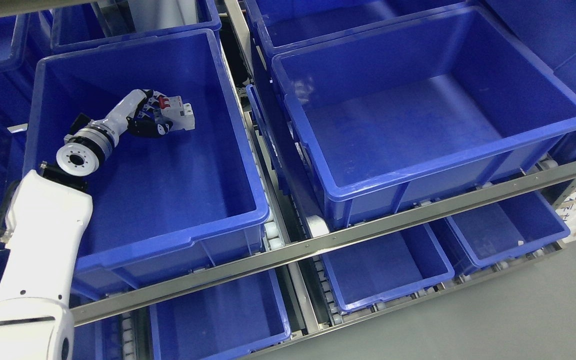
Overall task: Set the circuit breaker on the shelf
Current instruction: 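Open the left hand to release the breaker and lift the hand away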
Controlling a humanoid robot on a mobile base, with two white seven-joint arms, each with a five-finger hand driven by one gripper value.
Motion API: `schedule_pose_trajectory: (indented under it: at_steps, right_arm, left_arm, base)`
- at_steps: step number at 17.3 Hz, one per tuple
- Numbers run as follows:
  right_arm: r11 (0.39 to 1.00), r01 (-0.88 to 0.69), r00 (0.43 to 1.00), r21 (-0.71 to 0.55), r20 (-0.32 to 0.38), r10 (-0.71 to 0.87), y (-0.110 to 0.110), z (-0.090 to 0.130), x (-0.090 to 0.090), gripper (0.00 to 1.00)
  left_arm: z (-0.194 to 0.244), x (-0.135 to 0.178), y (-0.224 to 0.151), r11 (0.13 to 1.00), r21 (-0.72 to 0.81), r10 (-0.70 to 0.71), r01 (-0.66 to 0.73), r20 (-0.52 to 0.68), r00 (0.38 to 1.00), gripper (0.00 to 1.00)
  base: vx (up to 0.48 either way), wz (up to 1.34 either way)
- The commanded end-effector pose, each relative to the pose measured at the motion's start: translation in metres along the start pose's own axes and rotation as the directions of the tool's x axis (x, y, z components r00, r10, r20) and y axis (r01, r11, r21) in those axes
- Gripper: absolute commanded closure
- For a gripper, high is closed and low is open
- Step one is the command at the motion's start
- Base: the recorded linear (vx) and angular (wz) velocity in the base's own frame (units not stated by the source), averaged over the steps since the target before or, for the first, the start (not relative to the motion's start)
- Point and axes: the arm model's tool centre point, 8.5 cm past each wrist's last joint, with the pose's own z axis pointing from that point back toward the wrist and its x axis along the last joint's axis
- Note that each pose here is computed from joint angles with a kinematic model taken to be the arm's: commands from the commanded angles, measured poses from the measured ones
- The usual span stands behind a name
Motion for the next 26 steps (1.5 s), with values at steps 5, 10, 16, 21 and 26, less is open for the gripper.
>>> schedule_pose_trajectory:
  at_steps: [5,10,16,21,26]
  right_arm:
    - [0.999,-0.032,0.998,-0.013,-0.063,0.031,-0.010,-0.001,-0.007,0.00]
    - [0.999,-0.032,0.998,-0.013,-0.063,0.031,-0.010,-0.001,-0.007,0.00]
    - [0.999,-0.032,0.998,-0.013,-0.063,0.031,-0.010,-0.001,-0.007,0.00]
    - [0.999,-0.032,0.998,-0.013,-0.063,0.031,-0.010,-0.001,-0.007,0.00]
    - [0.999,-0.032,0.998,-0.013,-0.063,0.031,-0.010,-0.001,-0.007,0.00]
  left_arm:
    - [-0.003,-0.018,-0.021,0.999,-0.049,-0.025,0.021,-0.069,0.997,0.30]
    - [-0.002,-0.017,-0.009,1.000,0.024,0.019,-0.018,-0.049,0.999,0.14]
    - [0.014,0.037,0.066,0.766,0.302,0.476,-0.568,0.329,0.816,0.00]
    - [0.074,0.052,0.087,0.595,0.319,0.456,-0.738,0.623,0.636,0.00]
    - [0.131,0.057,0.060,0.634,0.341,0.384,-0.694,0.641,0.665,0.00]
  base:
    - [0.000,0.00]
    - [0.000,0.00]
    - [0.000,0.00]
    - [-0.109,0.07]
    - [-0.267,0.16]
